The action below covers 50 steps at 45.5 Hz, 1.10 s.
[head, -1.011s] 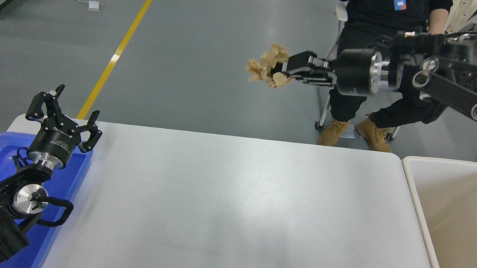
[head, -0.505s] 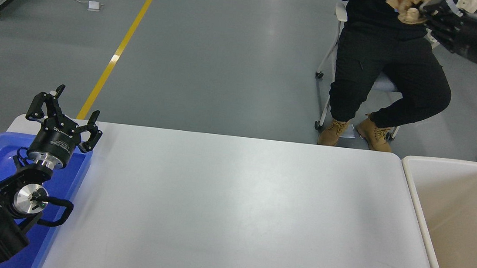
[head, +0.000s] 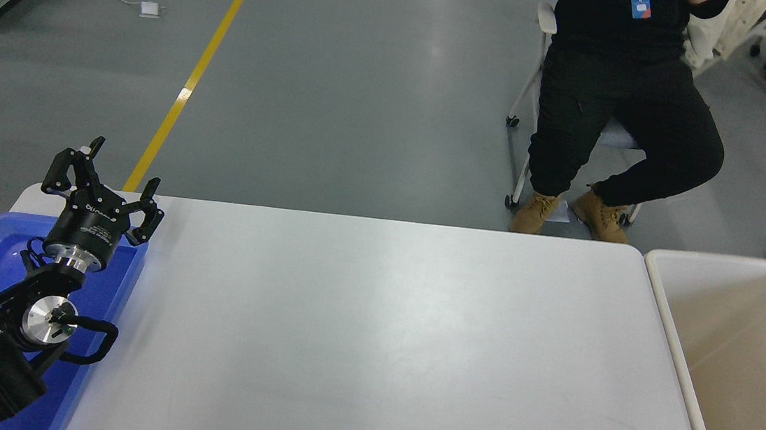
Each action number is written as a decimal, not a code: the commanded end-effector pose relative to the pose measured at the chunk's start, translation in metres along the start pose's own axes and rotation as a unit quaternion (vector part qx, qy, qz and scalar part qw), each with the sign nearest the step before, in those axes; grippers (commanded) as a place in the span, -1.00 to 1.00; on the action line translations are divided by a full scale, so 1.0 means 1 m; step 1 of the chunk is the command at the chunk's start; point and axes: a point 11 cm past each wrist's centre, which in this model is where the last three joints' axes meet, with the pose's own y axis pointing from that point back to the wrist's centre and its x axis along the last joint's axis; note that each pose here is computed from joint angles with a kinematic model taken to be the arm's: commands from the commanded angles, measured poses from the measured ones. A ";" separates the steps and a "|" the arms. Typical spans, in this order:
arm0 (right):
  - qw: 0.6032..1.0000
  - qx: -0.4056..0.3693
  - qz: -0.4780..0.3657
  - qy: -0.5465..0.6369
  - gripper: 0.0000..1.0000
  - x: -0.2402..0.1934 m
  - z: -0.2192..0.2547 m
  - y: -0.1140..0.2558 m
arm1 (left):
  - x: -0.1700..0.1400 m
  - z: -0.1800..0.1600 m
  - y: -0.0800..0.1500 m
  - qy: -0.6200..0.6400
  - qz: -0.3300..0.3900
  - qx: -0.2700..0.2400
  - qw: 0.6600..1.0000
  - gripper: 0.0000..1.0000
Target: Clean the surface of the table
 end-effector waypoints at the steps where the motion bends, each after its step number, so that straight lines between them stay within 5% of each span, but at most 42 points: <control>1: 0.994 -0.094 0.060 0.004 -1.00 -0.010 0.089 0.028 | 0.000 0.000 0.000 0.000 0.000 0.000 1.000 1.00; 12: 0.988 -0.137 0.070 0.007 -1.00 -0.033 0.136 0.053 | 0.000 0.000 0.000 0.000 0.000 0.000 1.000 1.00; 22: 0.988 -0.153 0.010 0.006 -1.00 -0.118 0.150 0.078 | 0.000 0.000 0.000 0.000 0.000 0.000 1.000 1.00; 33: 0.989 -0.140 -0.050 -0.004 -1.00 -0.181 0.135 0.093 | 0.000 0.000 0.000 0.000 0.000 0.000 1.000 1.00; 50: 0.991 -0.097 -0.086 -0.010 -1.00 -0.216 0.089 0.086 | 0.000 0.000 0.000 0.000 0.001 0.000 1.000 1.00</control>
